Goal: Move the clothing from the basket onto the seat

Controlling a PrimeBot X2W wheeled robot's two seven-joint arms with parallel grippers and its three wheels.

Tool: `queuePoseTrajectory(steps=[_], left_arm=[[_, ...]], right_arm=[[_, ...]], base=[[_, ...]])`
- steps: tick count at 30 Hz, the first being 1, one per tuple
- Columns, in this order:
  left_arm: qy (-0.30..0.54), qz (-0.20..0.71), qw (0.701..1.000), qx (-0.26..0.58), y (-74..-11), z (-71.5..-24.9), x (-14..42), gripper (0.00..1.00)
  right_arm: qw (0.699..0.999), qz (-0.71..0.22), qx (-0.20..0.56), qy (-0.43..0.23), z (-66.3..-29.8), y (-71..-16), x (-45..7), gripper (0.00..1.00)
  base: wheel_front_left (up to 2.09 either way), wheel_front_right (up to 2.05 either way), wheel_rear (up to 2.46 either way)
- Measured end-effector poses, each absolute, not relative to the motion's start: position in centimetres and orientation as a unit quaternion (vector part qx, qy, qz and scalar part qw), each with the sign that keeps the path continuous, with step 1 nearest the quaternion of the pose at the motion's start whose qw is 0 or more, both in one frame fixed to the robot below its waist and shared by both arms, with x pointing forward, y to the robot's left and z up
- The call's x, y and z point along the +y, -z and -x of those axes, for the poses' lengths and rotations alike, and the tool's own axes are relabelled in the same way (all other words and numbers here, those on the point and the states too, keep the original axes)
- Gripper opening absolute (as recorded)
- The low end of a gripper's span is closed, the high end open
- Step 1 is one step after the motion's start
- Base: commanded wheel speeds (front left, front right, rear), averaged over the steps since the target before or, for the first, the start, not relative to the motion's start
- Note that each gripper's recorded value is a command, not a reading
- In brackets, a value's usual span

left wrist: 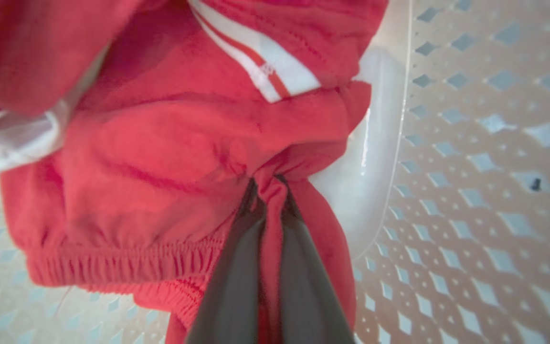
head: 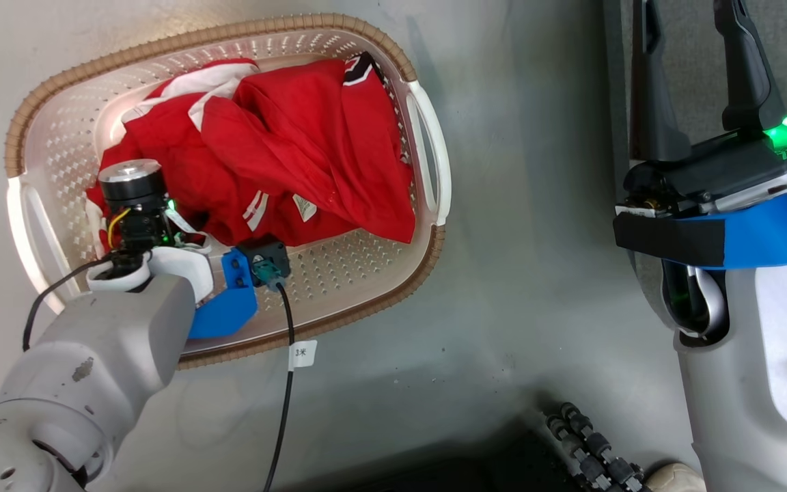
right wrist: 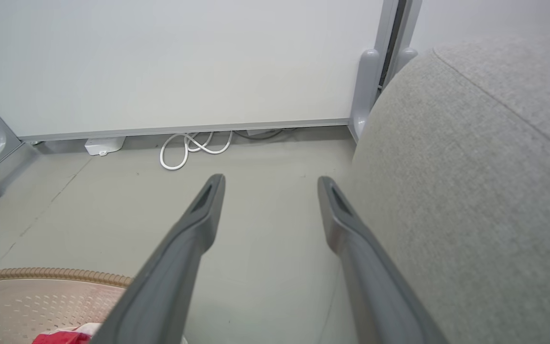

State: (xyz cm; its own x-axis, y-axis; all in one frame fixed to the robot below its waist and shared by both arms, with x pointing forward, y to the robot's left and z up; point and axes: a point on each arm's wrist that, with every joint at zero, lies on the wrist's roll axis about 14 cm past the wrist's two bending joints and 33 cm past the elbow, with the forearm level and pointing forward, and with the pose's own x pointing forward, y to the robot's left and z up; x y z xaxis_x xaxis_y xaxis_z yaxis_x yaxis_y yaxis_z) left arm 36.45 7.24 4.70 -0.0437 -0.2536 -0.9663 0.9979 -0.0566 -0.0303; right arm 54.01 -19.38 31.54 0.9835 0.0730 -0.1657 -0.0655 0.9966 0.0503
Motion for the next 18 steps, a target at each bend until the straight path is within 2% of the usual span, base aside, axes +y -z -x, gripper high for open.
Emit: queuePoseTrajectory(steps=[10,18], left_arm=[[0.586,-0.407,0.569,0.409,-7.6,-36.4,4.8,0.00],[0.576,-0.380,0.618,0.376,-11.9,-37.7,3.5,0.00]], right_arm=[[0.997,-0.026,0.066,-0.038,-54.3,-33.6,-18.9,1.00],[0.998,-0.028,0.041,-0.050,-54.3,-36.6,-17.7,1.00]], base=[[0.00,0.00,0.00],[0.00,0.00,0.00]])
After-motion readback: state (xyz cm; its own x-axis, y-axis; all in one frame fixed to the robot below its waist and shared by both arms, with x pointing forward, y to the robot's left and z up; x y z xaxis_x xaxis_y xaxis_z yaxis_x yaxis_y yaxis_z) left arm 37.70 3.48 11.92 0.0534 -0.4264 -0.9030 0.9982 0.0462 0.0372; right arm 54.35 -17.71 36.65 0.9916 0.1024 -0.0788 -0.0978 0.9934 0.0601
